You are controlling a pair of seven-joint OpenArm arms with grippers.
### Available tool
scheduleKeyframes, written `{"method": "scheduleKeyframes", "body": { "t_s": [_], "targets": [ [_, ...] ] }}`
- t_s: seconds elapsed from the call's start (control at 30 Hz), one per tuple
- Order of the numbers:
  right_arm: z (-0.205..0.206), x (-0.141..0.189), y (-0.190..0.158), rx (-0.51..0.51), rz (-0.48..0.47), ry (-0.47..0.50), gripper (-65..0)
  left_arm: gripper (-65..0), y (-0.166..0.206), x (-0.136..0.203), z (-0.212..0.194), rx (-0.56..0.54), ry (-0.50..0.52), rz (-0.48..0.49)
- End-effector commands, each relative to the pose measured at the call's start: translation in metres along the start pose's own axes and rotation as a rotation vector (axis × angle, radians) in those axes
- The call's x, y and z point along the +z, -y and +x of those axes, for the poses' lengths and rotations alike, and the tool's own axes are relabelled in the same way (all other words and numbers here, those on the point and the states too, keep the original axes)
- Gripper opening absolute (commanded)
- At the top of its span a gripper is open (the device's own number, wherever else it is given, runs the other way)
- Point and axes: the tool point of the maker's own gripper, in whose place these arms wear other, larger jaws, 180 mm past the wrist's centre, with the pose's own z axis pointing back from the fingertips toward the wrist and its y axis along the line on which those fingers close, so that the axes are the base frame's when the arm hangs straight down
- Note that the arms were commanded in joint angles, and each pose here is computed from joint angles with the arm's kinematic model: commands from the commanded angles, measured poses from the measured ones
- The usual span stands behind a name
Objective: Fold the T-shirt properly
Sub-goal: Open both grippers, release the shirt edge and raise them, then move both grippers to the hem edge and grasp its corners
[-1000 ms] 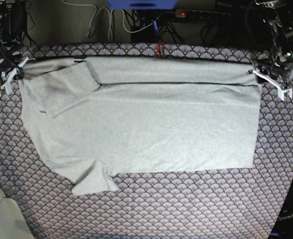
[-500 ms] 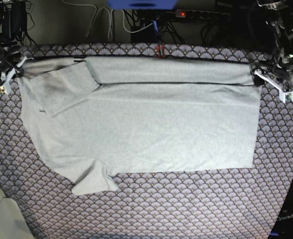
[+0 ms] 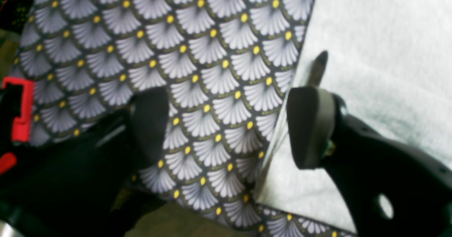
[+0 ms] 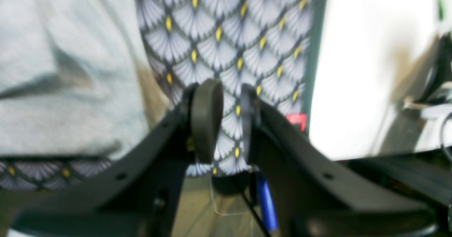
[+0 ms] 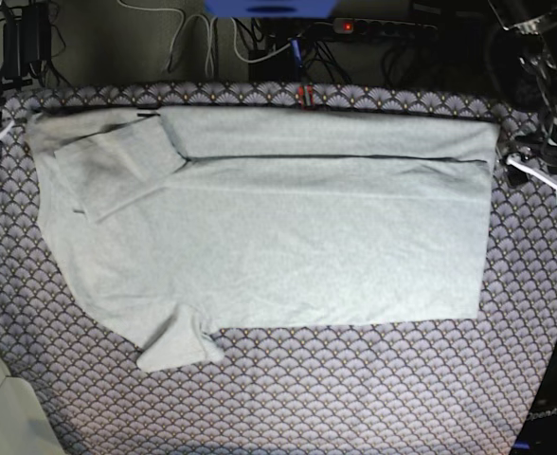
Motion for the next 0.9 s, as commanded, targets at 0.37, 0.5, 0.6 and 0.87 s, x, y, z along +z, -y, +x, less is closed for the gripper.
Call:
{"method": "scheduleKeyframes", "body": {
  "t_s": [0.37,0.5,0.6,0.87],
  "targets": [
    [0.105,0.008,-0.019,0.013,0.02,0.268,-50.6,-13.9,0.013,-0.001,0.069,0.028,0.157,-0.028],
    [0.148,-0.011,-0.032,0.054,0.032,0.298,-50.6,-13.9,0.027,-0.015,0.103,0.098,0.205,-0.064],
    [0.179,-0.037,-0.045,0.075,0.045,0.295,-50.6,-13.9,0.037,-0.029,0.13,0.16,0.224,-0.1],
    [0.242,-0.085,-0.058,0.054,0.077,0.328,-50.2,-13.9,0.068,-0.073,0.177,0.092,0.265,-0.092]
  ]
}}
